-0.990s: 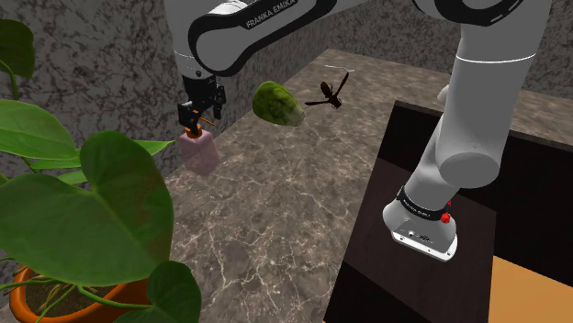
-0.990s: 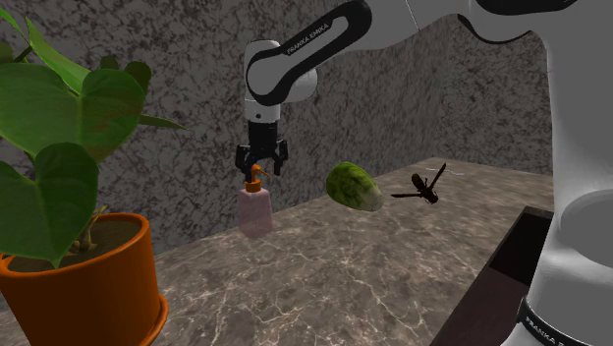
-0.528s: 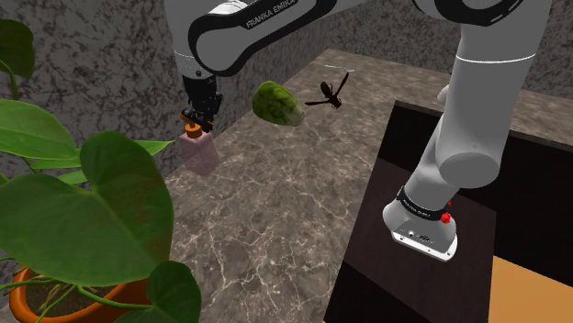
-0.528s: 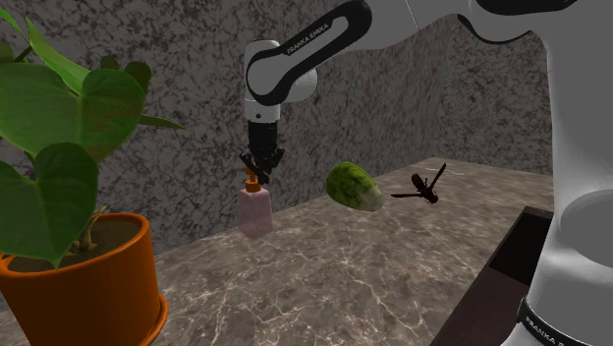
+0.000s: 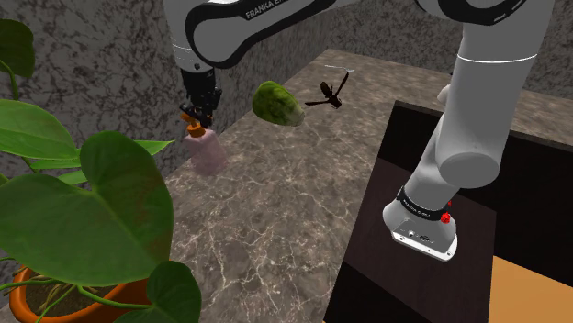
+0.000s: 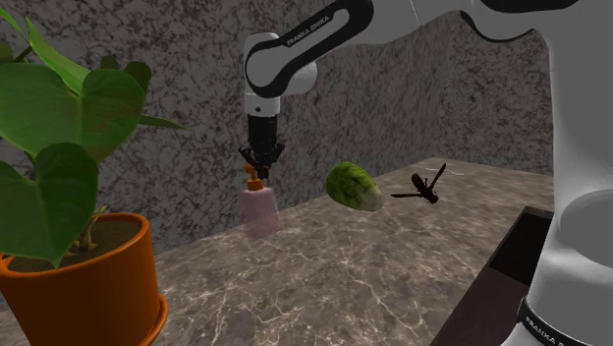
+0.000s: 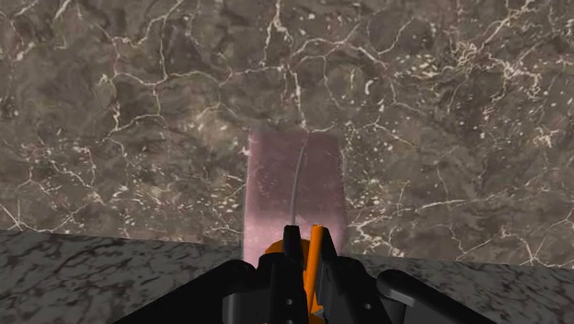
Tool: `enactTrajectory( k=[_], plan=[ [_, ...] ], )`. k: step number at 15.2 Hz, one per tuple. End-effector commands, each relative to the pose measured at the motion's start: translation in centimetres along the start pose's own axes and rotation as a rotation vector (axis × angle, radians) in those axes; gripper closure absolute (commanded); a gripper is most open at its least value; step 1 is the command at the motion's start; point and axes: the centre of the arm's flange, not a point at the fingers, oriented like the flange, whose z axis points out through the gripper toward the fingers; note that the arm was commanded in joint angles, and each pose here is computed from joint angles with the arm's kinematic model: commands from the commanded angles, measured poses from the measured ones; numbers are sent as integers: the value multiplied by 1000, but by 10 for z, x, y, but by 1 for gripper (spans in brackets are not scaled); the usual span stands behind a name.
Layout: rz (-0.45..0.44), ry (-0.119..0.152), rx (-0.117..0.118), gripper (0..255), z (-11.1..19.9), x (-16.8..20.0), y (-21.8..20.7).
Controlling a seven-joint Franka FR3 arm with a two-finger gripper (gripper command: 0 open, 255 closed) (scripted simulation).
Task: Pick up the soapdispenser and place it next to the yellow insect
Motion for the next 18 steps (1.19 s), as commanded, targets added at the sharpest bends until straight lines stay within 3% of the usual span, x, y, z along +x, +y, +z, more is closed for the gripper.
enactTrajectory(
  k=[1,18],
  plan=[
    [0,0,0,255,-11,1,0],
    [0,0,0,255,-101,9,1]
  ],
)
